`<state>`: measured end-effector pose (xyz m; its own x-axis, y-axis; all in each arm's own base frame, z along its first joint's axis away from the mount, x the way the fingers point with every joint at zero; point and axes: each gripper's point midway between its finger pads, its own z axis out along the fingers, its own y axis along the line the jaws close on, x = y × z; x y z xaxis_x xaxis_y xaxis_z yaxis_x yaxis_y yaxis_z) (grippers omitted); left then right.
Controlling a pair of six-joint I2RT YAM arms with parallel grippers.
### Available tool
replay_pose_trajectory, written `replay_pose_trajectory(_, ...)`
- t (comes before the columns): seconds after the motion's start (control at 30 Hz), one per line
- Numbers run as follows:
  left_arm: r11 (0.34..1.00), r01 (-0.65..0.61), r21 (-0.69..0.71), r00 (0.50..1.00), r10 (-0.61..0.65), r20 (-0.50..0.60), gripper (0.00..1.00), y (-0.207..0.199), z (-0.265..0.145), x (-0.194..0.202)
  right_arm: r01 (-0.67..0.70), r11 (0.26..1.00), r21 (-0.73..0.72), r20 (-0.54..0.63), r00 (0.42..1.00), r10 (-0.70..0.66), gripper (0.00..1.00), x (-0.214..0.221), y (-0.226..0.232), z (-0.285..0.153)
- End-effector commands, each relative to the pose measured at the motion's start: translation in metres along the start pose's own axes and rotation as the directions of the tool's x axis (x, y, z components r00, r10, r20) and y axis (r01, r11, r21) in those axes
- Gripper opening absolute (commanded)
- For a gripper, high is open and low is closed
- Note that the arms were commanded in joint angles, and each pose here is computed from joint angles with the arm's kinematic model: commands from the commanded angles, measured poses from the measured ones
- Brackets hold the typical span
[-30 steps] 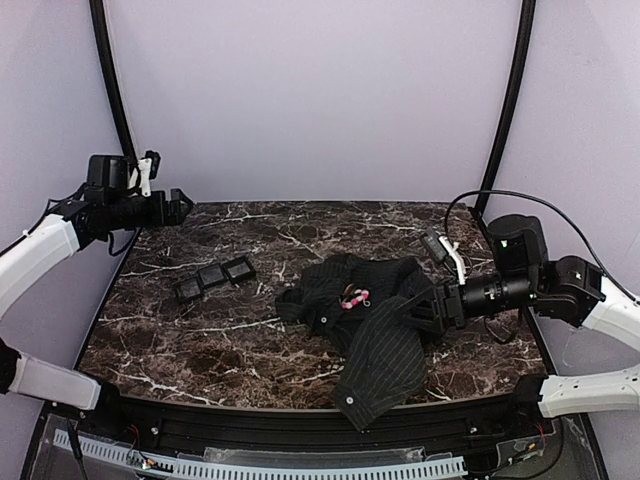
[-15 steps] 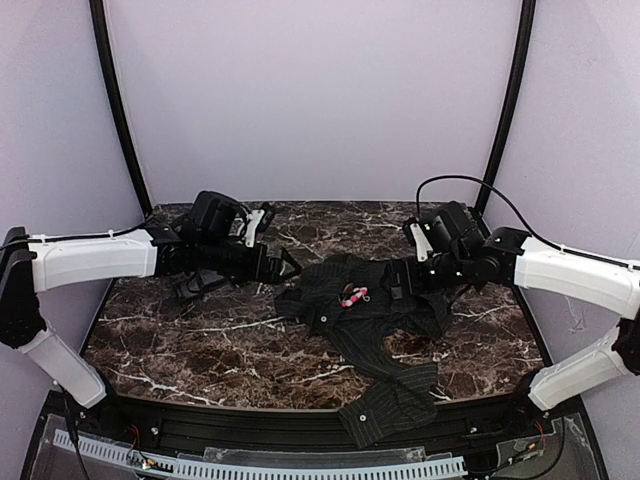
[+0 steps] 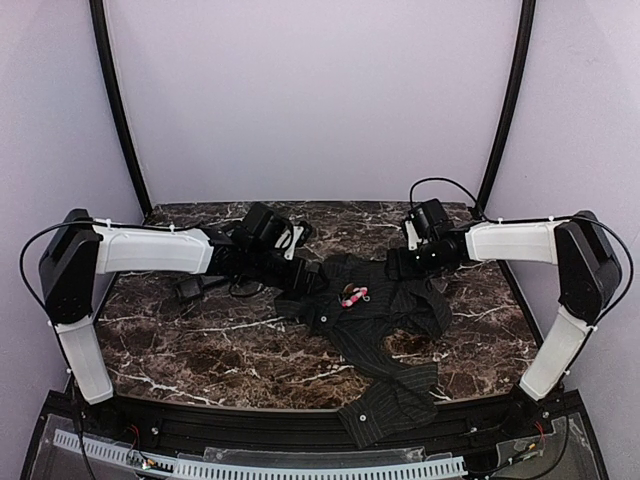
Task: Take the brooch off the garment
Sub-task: Pick up the crumped clothing from the center of the board, then place the crumpled clothing at the center of the board.
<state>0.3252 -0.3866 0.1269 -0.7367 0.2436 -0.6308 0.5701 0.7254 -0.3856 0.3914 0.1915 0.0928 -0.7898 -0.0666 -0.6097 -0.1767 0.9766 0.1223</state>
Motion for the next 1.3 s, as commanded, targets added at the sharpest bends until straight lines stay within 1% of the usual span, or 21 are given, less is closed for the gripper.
replay_pose_trajectory(0.0,1.000,-0.017,-0.023,0.999,0.016,-0.031,1.00,0.000,0.010,0.002,0.021,0.994,-0.111,0.036,0.999,-0.018,0.82,-0.015,0.025,0.017)
replay_pose_trajectory(0.07,0.999,-0.015,-0.032,0.998,0.013,-0.055,1.00,0.003,0.016,0.007,0.019,0.993,-0.120,0.025,1.000,-0.016,0.77,-0.012,0.027,0.025)
replay_pose_trajectory(0.13,1.000,-0.009,-0.019,0.998,0.008,-0.064,0.90,0.002,0.020,0.010,0.013,0.990,-0.141,0.015,1.000,-0.011,0.64,-0.010,0.030,0.031)
replay_pose_trajectory(0.17,1.000,-0.006,0.002,0.997,0.006,-0.071,0.79,-0.002,0.020,0.011,0.011,0.989,-0.145,0.014,1.000,-0.009,0.52,-0.010,0.030,0.032)
replay_pose_trajectory(0.2,1.000,0.002,0.022,0.997,0.000,-0.079,0.73,-0.005,0.022,0.013,0.006,0.989,-0.148,0.019,1.000,-0.003,0.41,-0.012,0.030,0.032)
replay_pose_trajectory(0.23,0.999,0.006,0.031,0.997,-0.004,-0.081,0.56,-0.006,0.022,0.014,0.000,0.988,-0.152,0.025,1.000,0.004,0.32,-0.015,0.030,0.030)
replay_pose_trajectory(0.27,0.999,0.014,0.052,0.996,-0.009,-0.087,0.49,-0.010,0.022,0.015,-0.002,0.988,-0.156,0.036,0.999,0.008,0.22,-0.020,0.030,0.027)
replay_pose_trajectory(0.3,0.998,0.018,0.058,0.996,-0.012,-0.090,0.36,-0.011,0.022,0.016,-0.003,0.988,-0.157,0.049,0.999,0.011,0.14,-0.026,0.031,0.023)
replay_pose_trajectory(0.33,0.997,0.022,0.068,0.996,-0.015,-0.092,0.29,-0.013,0.020,0.016,-0.004,0.987,-0.159,0.070,0.997,0.015,0.07,-0.033,0.031,0.016)
replay_pose_trajectory(0.37,0.997,0.022,0.069,0.996,-0.016,-0.089,0.16,-0.013,0.019,0.015,0.000,0.987,-0.162,0.093,0.996,0.015,0.01,-0.041,0.032,0.009)
replay_pose_trajectory(0.43,0.998,0.016,0.059,0.998,-0.013,-0.055,0.03,-0.015,0.004,0.006,0.015,0.987,-0.162,0.150,0.989,0.010,0.00,-0.060,0.033,-0.014)
replay_pose_trajectory(0.53,1.000,0.003,0.001,1.000,-0.003,0.023,0.01,-0.011,-0.024,-0.013,0.043,0.985,-0.167,0.247,0.969,0.000,0.00,-0.088,0.035,-0.055)
replay_pose_trajectory(0.63,1.000,0.029,0.007,0.992,-0.029,0.126,0.01,-0.010,-0.070,-0.039,0.072,0.986,-0.152,0.369,0.929,-0.011,0.00,-0.117,0.032,-0.106)
replay_pose_trajectory(0.77,0.985,0.097,0.140,0.971,-0.125,0.206,0.01,-0.018,-0.116,-0.057,0.111,0.982,-0.156,0.500,0.866,-0.019,0.00,-0.139,0.031,-0.173)
replay_pose_trajectory(0.87,0.949,0.152,0.278,0.967,-0.200,0.156,0.01,-0.037,-0.129,-0.050,0.142,0.973,-0.179,0.537,0.843,-0.024,0.00,-0.140,0.033,-0.204)
replay_pose_trajectory(0.9,0.922,0.182,0.342,0.965,-0.234,0.120,0.01,-0.047,-0.132,-0.045,0.149,0.971,-0.184,0.539,0.842,-0.027,0.00,-0.138,0.034,-0.210)
replay_pose_trajectory(1.03,0.816,0.274,0.510,0.946,-0.324,0.009,0.01,-0.069,-0.134,-0.027,0.172,0.956,-0.237,0.502,0.864,-0.031,0.00,-0.117,0.040,-0.206)
replay_pose_trajectory(1.1,0.802,0.298,0.518,0.940,-0.340,-0.014,0.01,-0.066,-0.128,-0.014,0.141,0.962,-0.235,0.480,0.877,-0.011,0.00,-0.105,0.035,-0.191)
replay_pose_trajectory(1.2,0.825,0.377,0.422,0.924,-0.368,-0.105,0.01,-0.042,-0.097,0.023,0.089,0.969,-0.230,0.379,0.926,0.005,0.00,-0.076,0.030,-0.144)
replay_pose_trajectory(1.23,0.830,0.399,0.390,0.917,-0.372,-0.147,0.05,-0.036,-0.088,0.037,0.060,0.972,-0.225,0.324,0.946,0.016,0.02,-0.063,0.027,-0.124)
replay_pose_trajectory(1.27,0.833,0.425,0.354,0.905,-0.376,-0.200,0.07,-0.031,-0.075,0.056,0.035,0.976,-0.216,0.269,0.963,0.025,0.08,-0.050,0.025,-0.107)
